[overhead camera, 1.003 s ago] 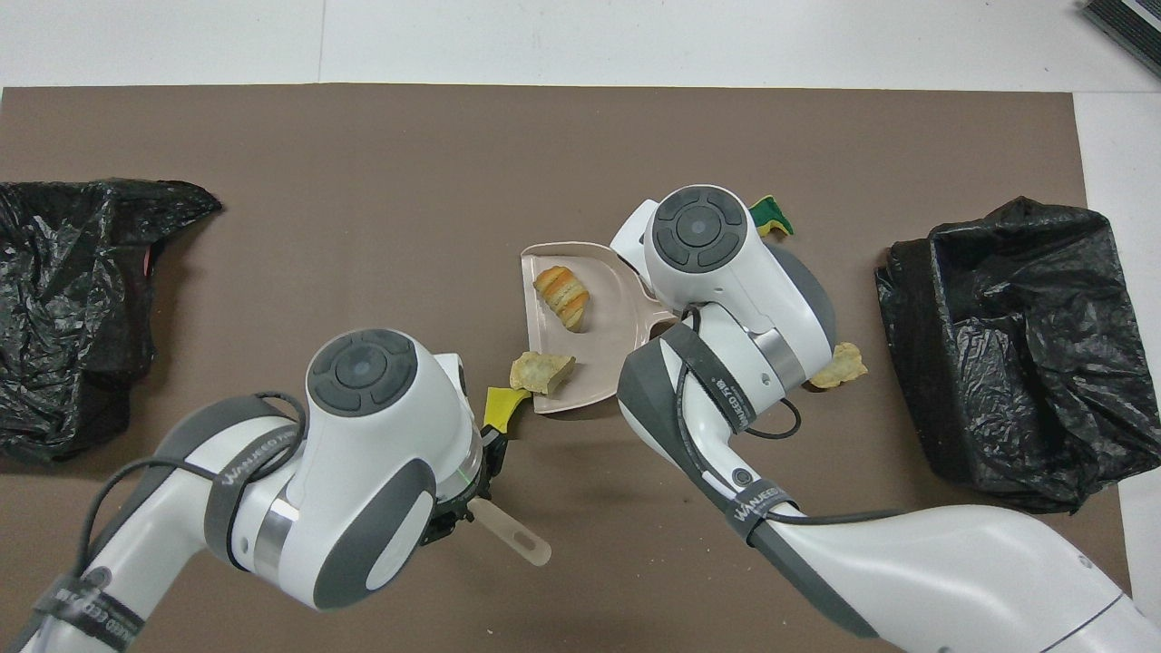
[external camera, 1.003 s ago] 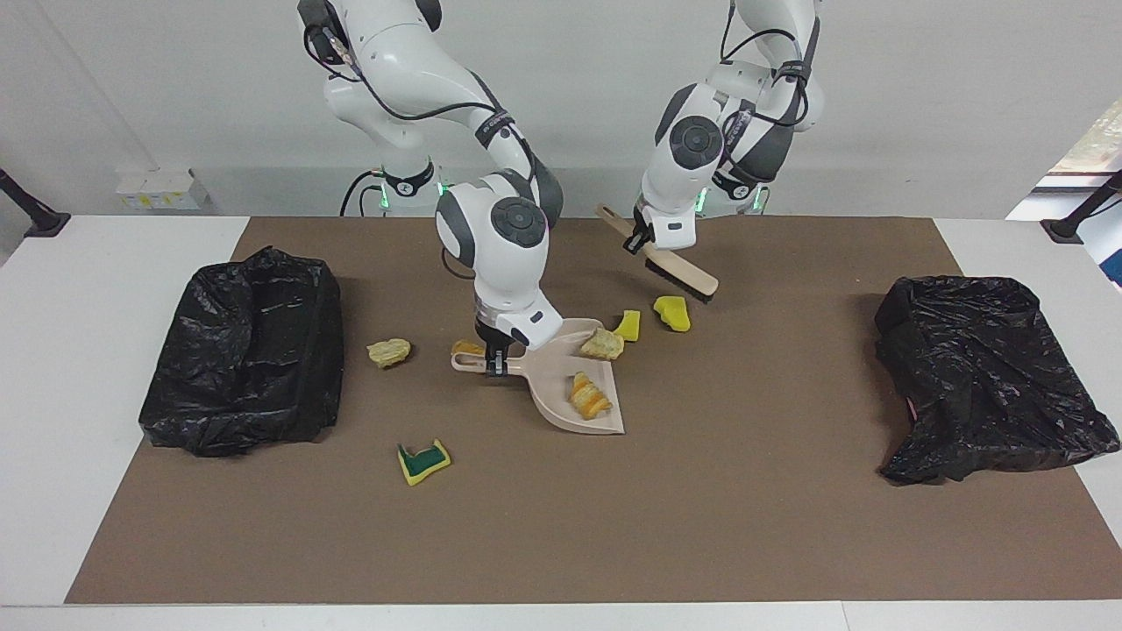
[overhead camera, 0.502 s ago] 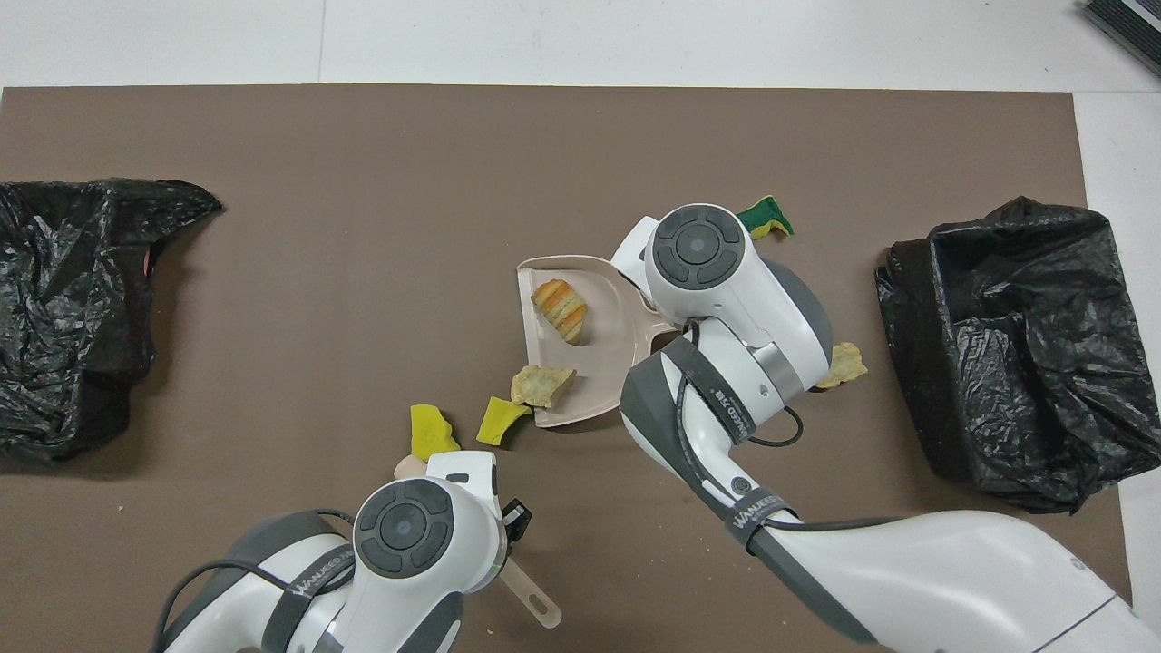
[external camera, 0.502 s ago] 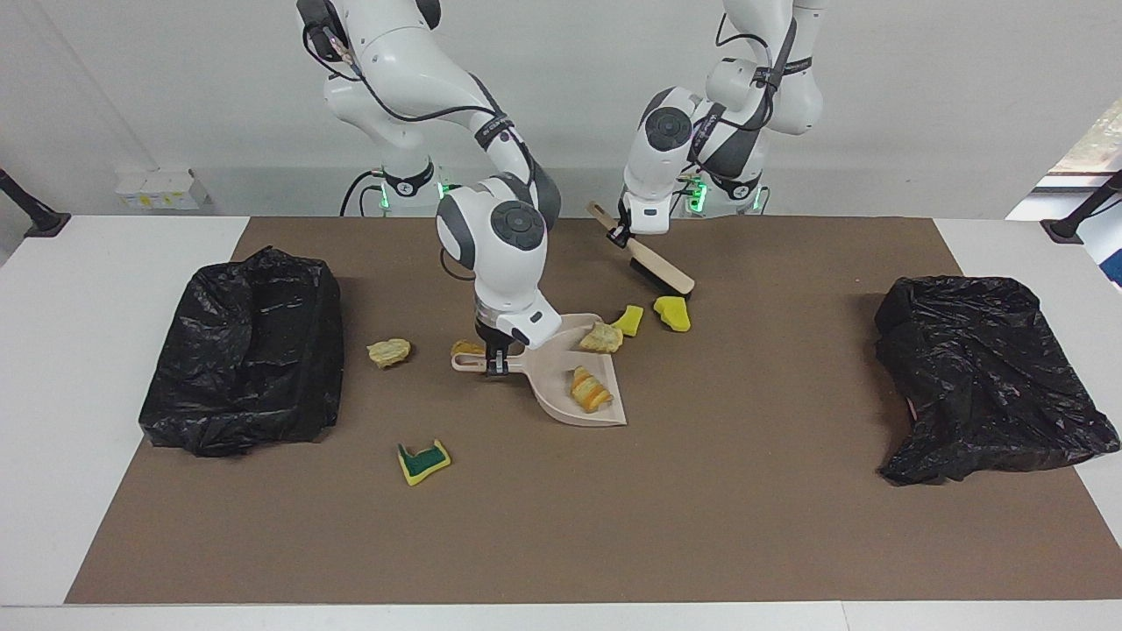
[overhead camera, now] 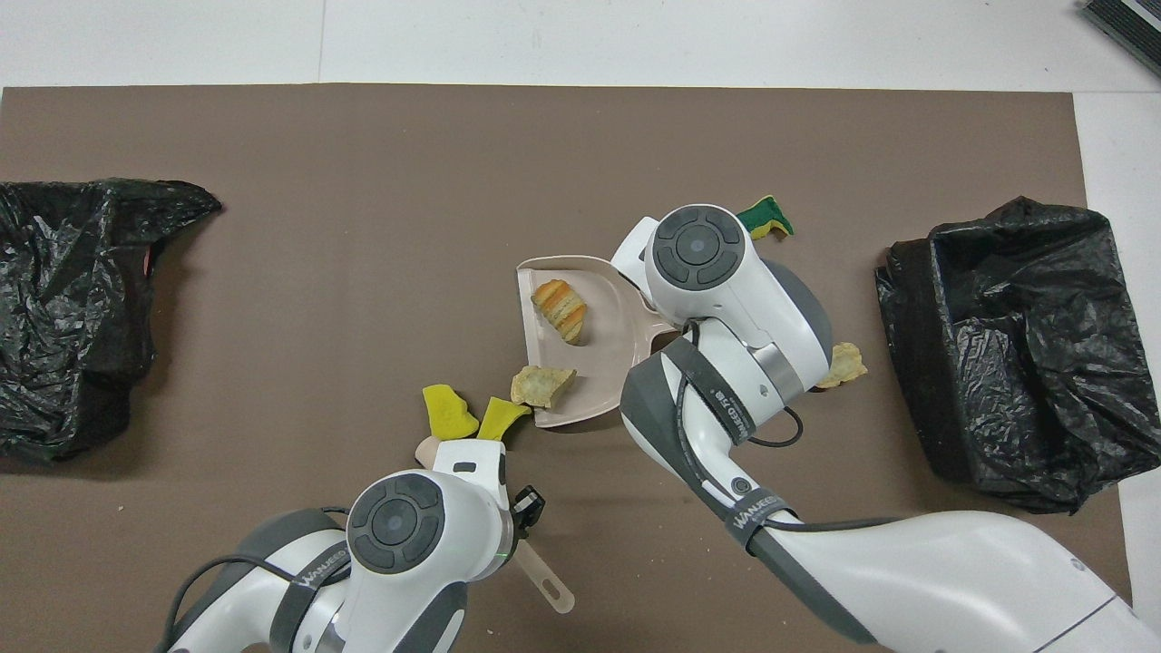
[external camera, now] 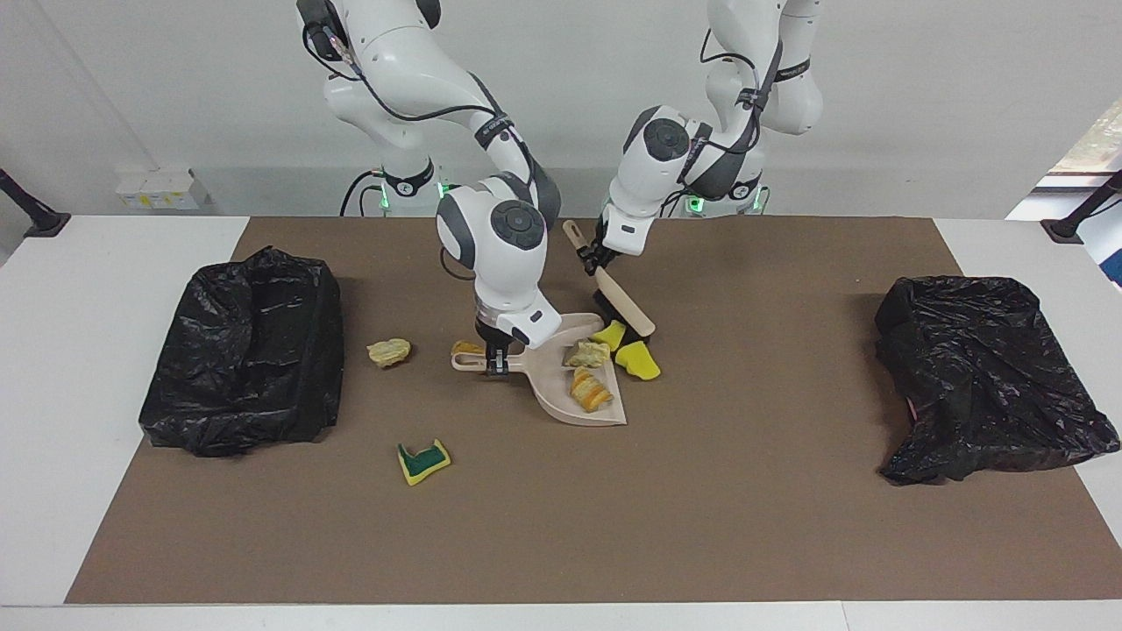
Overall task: Sweep and dump trash in bin
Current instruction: 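Sweep the remaining sponges into the dustpan with the left gripper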
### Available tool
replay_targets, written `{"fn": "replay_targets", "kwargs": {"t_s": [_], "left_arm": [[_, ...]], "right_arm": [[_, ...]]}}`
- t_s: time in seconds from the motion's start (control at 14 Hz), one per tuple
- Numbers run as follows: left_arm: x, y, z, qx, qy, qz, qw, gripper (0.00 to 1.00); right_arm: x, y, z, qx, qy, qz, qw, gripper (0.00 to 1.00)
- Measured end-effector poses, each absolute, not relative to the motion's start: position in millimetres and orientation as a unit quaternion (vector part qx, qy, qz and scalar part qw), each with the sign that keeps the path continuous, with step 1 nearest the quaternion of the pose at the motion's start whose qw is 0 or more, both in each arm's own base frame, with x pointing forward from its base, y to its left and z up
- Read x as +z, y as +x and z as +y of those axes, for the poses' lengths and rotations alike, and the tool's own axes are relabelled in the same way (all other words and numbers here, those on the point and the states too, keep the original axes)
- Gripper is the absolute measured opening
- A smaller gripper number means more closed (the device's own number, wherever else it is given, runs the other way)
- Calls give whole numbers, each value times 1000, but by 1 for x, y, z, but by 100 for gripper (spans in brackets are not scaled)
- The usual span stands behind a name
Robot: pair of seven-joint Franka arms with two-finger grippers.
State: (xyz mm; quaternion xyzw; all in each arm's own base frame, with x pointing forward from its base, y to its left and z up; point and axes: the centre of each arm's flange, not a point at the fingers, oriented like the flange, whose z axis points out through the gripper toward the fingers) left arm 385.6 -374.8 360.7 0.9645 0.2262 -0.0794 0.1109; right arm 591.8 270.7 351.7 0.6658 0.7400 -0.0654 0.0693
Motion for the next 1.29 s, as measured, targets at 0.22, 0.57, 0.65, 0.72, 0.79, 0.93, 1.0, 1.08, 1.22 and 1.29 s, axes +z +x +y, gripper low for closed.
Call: {"fn": "replay_targets", "kwargs": {"t_s": [0.22, 0.57, 0.65, 0.72, 0.79, 0.93, 1.0, 1.08, 1.22, 1.29], "left_arm": [[361, 412, -384, -56, 983, 114, 134, 26], [363, 417, -380, -82, 989, 35, 121, 26], [368, 417, -379, -91, 988, 30, 118, 26], [377, 418, -376, -94, 988, 29, 119, 26], [388, 420, -372, -95, 988, 25, 120, 26], [412, 416, -361, -101, 988, 4, 114, 26], [422, 411, -357, -106, 989, -6, 105, 26], [431, 405, -352, -113, 989, -14, 95, 26], [438, 396, -346, -122, 989, -24, 74, 26], [436, 394, -344, -123, 990, -24, 64, 26]], "right_arm": [[352, 592, 271, -65, 666, 740, 69, 31], [356, 593, 267, -63, 669, 738, 71, 31], [357, 594, 264, -62, 670, 736, 71, 31], [359, 596, 260, -60, 675, 732, 69, 31], [362, 597, 256, -57, 679, 729, 65, 31], [367, 598, 253, -52, 685, 724, 60, 31], [370, 599, 251, -50, 687, 722, 60, 31], [375, 600, 248, -46, 691, 719, 58, 31], [390, 604, 232, -29, 712, 701, 43, 31], [400, 608, 220, -20, 720, 692, 39, 31]]}}
